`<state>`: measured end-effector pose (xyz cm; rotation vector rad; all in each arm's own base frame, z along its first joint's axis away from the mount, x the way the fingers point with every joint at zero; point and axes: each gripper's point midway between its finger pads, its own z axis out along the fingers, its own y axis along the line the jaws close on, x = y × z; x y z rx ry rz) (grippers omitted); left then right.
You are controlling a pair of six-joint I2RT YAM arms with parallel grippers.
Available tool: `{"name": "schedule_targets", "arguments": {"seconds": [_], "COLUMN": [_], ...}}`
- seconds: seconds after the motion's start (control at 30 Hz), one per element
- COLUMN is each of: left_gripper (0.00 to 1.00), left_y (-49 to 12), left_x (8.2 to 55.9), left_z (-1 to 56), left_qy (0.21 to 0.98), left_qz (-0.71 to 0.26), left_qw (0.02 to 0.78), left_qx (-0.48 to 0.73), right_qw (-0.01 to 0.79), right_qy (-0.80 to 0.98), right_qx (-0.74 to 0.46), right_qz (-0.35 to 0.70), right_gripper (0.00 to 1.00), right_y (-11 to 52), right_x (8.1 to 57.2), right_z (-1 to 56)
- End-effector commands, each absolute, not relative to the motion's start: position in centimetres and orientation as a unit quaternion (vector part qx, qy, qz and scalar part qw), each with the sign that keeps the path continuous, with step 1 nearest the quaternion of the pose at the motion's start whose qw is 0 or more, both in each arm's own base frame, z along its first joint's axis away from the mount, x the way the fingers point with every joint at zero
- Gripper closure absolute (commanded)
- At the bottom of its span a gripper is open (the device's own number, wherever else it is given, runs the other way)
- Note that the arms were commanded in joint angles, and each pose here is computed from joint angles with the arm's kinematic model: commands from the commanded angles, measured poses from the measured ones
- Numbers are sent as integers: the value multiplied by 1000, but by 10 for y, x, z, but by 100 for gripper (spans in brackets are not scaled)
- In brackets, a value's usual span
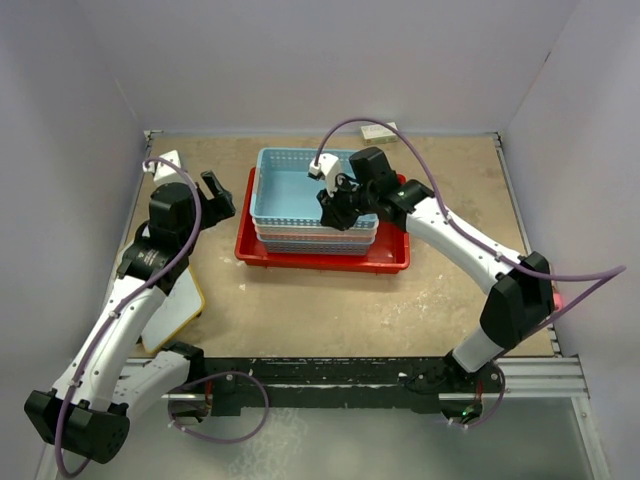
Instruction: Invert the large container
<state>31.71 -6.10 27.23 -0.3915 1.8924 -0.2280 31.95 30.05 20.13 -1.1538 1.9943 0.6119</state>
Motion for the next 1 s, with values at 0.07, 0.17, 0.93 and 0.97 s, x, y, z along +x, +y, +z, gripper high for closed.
{"name": "schedule_targets", "arguments": {"seconds": [0.07,0.17,0.93,0.97], "left_gripper": [21,21,21,21], "left_y": [-66,-66,-76,-77], "left_x": [319,318,325,325], "left_z": [280,281,288,288], "left_qy": [794,794,793,793], "left_qz": [-114,-115,-134,-135], "left_qw": [574,575,576,576], "left_qx": [-164,-162,-145,-144], "right_qw": [374,388,701,700], "right_qy": [752,747,710,713], "right_qx": [-478,-473,-40,-18], "right_qz": [259,261,57,35], "right_gripper": [98,100,100,100], "right_y": [317,320,150,131], "right_x": [309,310,343,342], "right_z": [222,238,417,414]}}
